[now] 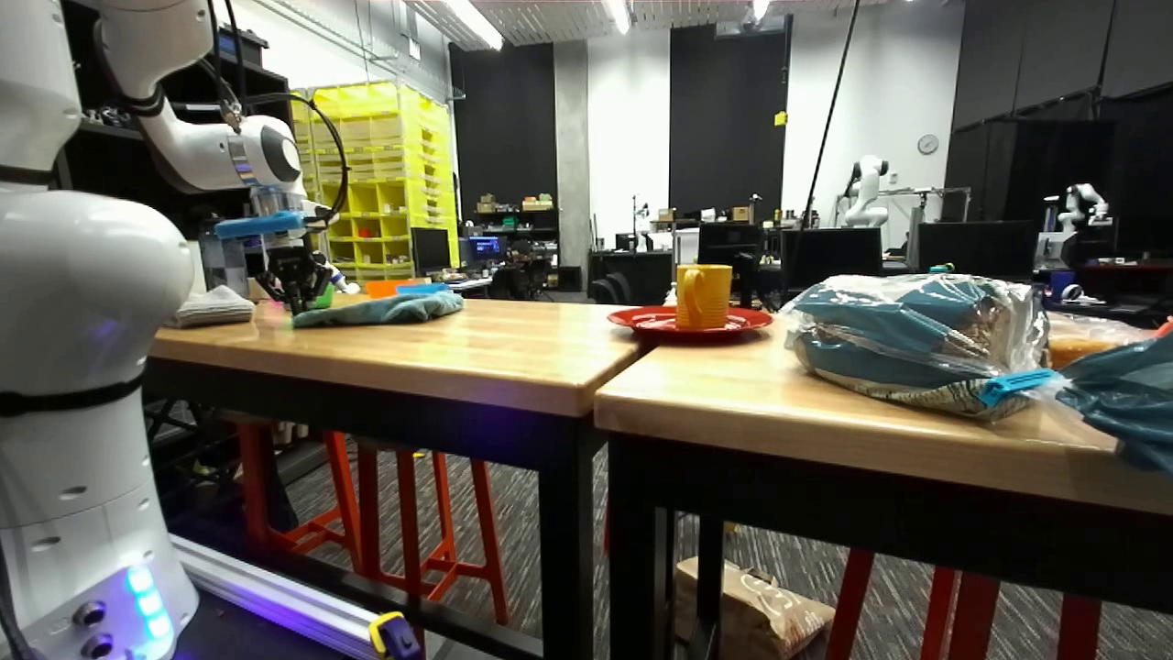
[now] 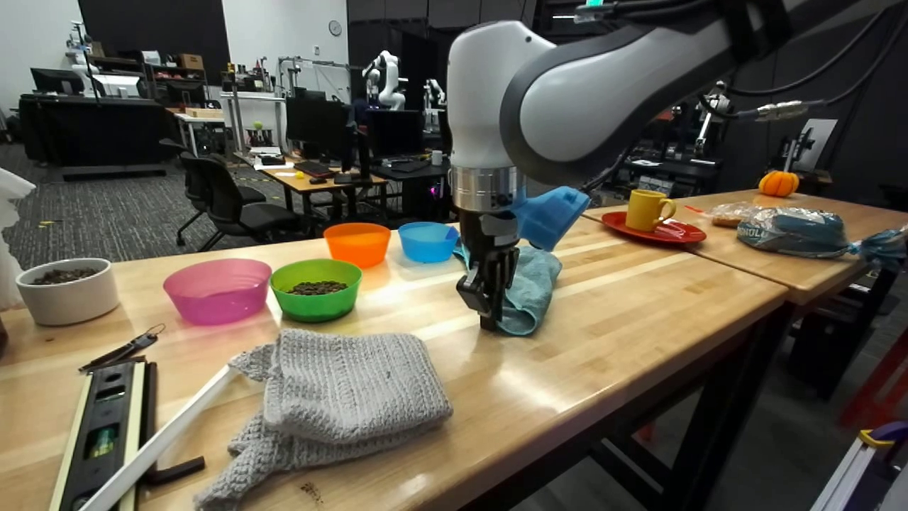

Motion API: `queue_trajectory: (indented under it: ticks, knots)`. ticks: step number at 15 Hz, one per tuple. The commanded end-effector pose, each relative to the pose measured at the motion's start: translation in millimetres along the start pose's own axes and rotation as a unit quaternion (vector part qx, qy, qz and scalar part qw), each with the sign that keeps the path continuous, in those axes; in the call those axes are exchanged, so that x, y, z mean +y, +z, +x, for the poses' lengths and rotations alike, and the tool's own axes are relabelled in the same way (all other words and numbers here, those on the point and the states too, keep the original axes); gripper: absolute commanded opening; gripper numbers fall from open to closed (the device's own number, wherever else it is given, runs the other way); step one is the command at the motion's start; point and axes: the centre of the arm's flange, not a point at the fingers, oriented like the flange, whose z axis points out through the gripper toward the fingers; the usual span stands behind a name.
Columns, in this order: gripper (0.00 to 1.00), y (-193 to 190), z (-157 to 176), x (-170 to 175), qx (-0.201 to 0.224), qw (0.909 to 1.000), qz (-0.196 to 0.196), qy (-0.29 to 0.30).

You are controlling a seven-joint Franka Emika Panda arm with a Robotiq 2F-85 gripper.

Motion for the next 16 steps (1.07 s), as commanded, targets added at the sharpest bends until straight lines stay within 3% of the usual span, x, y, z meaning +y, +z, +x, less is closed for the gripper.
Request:
queue_trajectory:
  ticks: [1,7,16]
  knots:
    - [0.00,3.9,-13.9,13.8,-0.021,0.9997,0.006,0.009]
    - [0.00,-28.5,-15.6,28.6,0.007,0.9997,0.006,0.024]
    - [0.00,-150.3,-30.4,95.1,0.091,0.9927,0.047,0.064]
